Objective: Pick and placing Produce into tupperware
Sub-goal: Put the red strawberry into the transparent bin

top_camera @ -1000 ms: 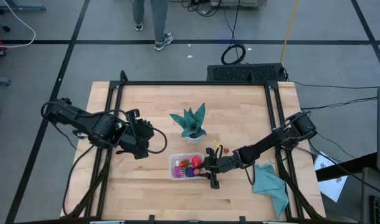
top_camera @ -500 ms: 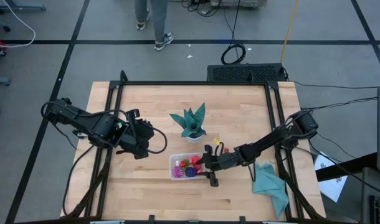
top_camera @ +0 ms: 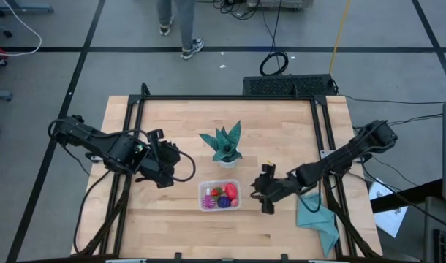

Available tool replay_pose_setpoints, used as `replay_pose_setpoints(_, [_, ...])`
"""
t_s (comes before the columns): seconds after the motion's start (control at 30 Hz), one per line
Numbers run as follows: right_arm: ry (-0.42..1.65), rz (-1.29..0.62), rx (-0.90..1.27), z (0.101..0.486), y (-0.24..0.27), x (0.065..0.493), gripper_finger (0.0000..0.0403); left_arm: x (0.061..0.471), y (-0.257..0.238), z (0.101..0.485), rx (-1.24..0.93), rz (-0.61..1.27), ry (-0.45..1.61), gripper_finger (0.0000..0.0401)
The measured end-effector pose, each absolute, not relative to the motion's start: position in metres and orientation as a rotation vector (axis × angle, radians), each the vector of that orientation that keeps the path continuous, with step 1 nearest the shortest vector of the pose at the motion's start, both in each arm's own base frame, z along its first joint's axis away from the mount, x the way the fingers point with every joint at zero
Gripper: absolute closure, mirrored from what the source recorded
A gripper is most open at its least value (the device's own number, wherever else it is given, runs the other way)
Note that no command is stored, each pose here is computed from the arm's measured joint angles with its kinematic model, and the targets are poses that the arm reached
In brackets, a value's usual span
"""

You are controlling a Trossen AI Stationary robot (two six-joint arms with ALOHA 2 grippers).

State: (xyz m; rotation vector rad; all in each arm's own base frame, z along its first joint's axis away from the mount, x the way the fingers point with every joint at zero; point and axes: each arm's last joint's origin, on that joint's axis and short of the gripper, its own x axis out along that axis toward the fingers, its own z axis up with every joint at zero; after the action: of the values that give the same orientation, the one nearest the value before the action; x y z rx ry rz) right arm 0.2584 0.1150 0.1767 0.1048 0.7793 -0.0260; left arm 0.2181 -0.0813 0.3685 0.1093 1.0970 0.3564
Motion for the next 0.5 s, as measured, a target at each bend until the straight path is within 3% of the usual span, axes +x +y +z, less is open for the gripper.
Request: replay_pose_setpoints(0.5, [0.966, -0.187, 0.128, 0.144, 0.089, 0.237, 0.0214, 0.218, -0.083, 0.369, 0.107, 0.36, 1.092, 0.0215])
